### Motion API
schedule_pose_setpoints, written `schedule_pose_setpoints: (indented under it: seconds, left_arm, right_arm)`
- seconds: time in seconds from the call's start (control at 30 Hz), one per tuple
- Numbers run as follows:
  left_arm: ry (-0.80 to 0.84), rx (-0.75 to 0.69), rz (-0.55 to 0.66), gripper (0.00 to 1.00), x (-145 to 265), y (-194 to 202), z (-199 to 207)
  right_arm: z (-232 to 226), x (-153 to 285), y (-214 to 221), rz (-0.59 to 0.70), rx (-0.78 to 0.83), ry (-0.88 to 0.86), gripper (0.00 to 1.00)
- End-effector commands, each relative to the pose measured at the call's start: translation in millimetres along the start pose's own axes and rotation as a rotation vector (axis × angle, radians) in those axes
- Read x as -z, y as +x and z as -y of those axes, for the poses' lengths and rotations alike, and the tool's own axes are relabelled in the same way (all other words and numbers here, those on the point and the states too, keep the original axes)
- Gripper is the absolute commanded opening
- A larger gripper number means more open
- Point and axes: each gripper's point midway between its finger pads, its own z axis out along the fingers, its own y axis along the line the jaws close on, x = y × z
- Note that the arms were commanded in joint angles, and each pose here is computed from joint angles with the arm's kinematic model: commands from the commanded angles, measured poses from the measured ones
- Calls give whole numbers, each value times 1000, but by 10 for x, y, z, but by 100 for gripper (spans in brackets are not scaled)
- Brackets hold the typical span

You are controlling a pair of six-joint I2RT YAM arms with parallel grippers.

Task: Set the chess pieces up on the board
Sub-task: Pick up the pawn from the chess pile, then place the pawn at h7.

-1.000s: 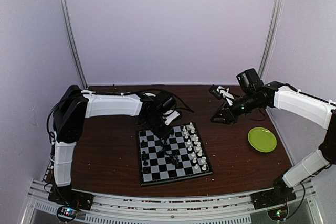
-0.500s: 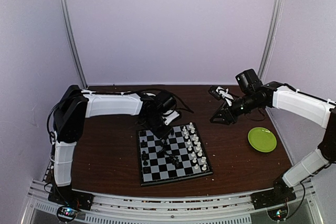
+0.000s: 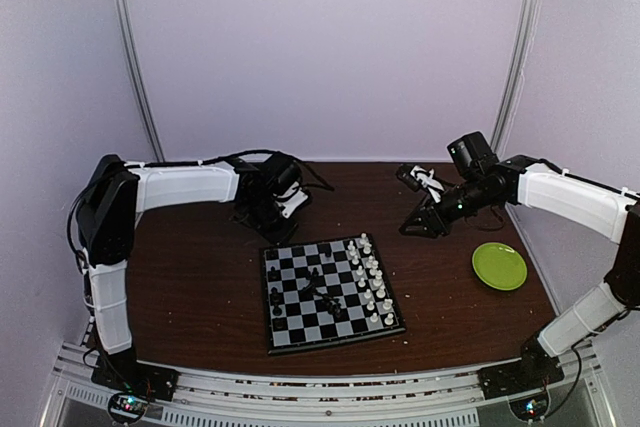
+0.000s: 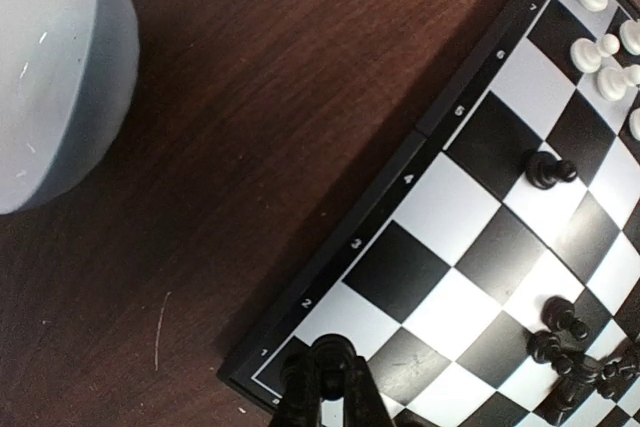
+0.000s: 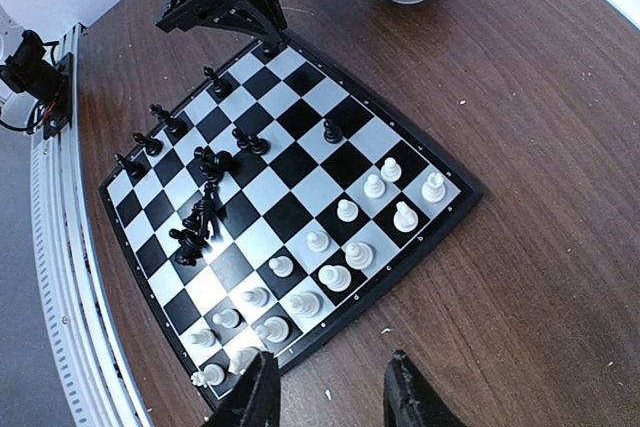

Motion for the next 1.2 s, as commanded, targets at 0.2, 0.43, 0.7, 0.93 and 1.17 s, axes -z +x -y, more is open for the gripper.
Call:
schedule_pose_setpoints:
  seconds: [0.2,0.43,0.7,0.93,1.17]
  left_arm:
    - [16,-16,8,3,58,41,-8]
    - [33,-25,-1,3,28,69,26]
    - [54,-22,-15,3,-43,87,64]
    - [48,-23,-23,3,-70,104,56]
    - [55,-23,-34,4,-116,124,72]
  right_arm:
    - [20,1,-63,4,7,-1,36]
    - [25,-11,-59,0,5,-4,36]
    - [29,-15,-52,-2,4,-3,36]
    - [29,-13,-56,-2,7,-2,36]
    - [34,-16,-49,-5,5,-2,36]
